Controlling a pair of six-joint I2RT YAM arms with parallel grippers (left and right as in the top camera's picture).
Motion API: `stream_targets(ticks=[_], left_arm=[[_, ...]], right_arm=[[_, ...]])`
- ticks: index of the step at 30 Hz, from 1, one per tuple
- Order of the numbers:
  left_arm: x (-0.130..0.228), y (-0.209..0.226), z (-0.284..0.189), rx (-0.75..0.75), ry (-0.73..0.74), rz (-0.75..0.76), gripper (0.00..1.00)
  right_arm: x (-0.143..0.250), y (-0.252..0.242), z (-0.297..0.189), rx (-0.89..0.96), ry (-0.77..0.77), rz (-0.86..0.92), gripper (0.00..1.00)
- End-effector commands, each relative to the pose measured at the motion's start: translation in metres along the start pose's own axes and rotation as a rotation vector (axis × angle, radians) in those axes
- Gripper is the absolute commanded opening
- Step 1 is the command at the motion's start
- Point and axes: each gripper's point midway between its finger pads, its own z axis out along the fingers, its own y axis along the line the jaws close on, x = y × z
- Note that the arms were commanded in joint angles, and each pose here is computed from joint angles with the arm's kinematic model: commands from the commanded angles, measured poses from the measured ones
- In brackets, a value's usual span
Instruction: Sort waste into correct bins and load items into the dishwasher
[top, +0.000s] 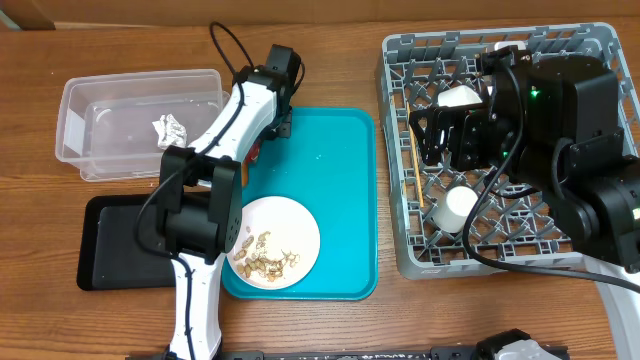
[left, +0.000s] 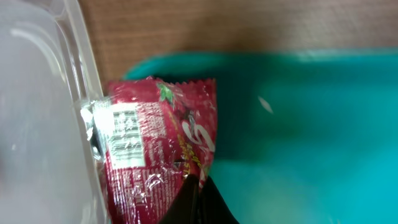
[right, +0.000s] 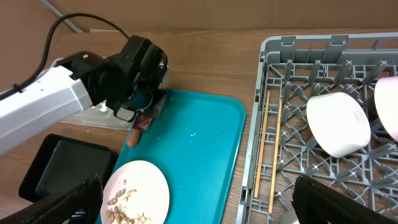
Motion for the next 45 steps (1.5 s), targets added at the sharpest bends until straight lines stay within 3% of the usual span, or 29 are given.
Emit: stream_targets(ticks=[1,6,11,14,17,20,22,26,28,29,30,36,41,45], left_arm=[[-0.023,-0.002,-0.062,0.071,-0.099,0.025,0.04],[-0.012,0.031,-0.137,0.075,-0.129,-0.057,0.04],[0.003,0.113,-0.196,-0.046,-0.213,-0.228,0.04],[0.006,0.159,-0.204,-0.1,-0.236,-0.364,0.04],[0.004,0.178,-0.183,-0.013,-0.197,-0.441,0.04],[0.006,0.172,-0.163,0.12,-0.133,-0.423,0.04],[0.012,0.166,-0.162,0.188,-0.098,-0.416,0.17],[0.023,0.167,-0.177,0.201,-0.091,-0.409,0.27],[0.031,0.165,-0.191,0.214,-0.095,-0.395,0.45],[0.035,0.164,-0.197,0.217,-0.096,-0.39,0.67],[0.041,0.161,-0.205,0.229,-0.091,-0.385,0.7],[0.068,0.13,-0.234,0.322,-0.051,-0.293,0.6],[0.084,0.112,-0.226,0.204,0.005,-0.226,0.6],[0.092,0.121,-0.225,0.089,0.019,-0.324,0.61]], right_arm=[[-0.002,-0.001,-0.005,0.006,-0.017,0.002,1.0],[-0.002,-0.001,-0.005,0.006,-0.018,0.002,1.0],[-0.002,-0.001,-0.005,0.006,-0.017,0.002,1.0],[-0.002,-0.001,-0.005,0.006,-0.018,0.002,1.0],[-0.002,-0.001,-0.005,0.006,-0.018,0.002,1.0],[-0.002,-0.001,-0.005,0.006,-0.017,0.002,1.0],[-0.002,-0.001,-0.005,0.006,-0.017,0.002,1.0],[-0.002,-0.001,-0.005,0.006,-0.017,0.002,1.0],[-0.002,-0.001,-0.005,0.006,-0.017,0.002,1.0],[-0.002,-0.001,-0.005,0.006,-0.018,0.002,1.0],[-0.002,-0.001,-0.005,0.006,-0.017,0.002,1.0],[-0.002,-0.001,-0.005,0.006,-0.017,0.002,1.0],[-0.002,-0.001,-0.005,0.006,-0.017,0.002,1.0],[-0.002,-0.001,-0.005,0.006,-0.017,0.002,1.0]])
